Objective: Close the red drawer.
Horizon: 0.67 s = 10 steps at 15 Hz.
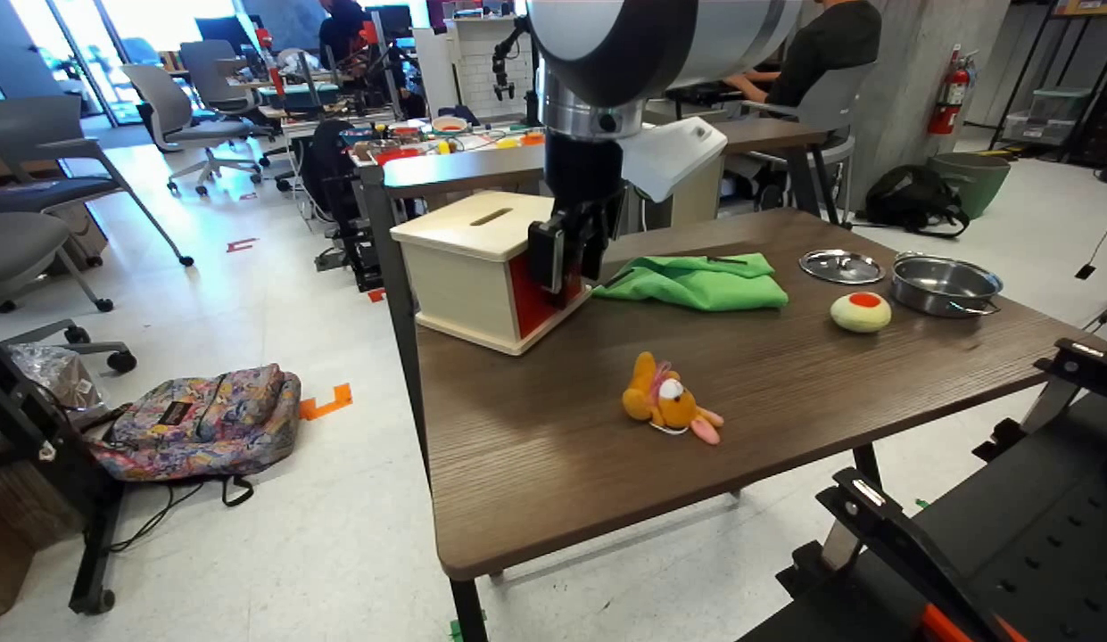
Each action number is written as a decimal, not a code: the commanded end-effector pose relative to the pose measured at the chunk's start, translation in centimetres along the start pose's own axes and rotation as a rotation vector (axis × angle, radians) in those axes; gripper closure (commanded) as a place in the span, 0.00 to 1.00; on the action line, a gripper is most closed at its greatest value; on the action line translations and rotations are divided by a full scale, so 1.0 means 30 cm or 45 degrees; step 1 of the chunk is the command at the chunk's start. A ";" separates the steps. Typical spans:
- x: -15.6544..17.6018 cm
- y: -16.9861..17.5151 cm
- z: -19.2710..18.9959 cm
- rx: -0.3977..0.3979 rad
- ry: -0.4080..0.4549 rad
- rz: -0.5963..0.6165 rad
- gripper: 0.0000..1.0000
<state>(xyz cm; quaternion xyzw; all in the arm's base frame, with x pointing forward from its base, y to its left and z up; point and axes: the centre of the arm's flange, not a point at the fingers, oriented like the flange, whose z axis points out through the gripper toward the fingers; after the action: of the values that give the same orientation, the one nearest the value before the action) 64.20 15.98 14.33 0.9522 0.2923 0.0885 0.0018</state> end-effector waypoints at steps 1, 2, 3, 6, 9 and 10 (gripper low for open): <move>-0.014 0.052 -0.090 -0.039 0.023 0.000 0.00; -0.028 0.054 -0.100 -0.044 0.015 0.001 0.00; -0.043 0.057 -0.117 -0.047 0.003 -0.002 0.00; -0.101 0.042 -0.180 -0.064 -0.023 -0.034 0.00; -0.191 0.027 -0.290 -0.105 -0.023 -0.093 0.00; -0.224 0.031 -0.326 -0.126 -0.015 -0.114 0.00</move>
<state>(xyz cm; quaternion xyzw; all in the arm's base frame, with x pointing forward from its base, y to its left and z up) 61.76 13.33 18.77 0.9477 0.3047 0.0903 0.0306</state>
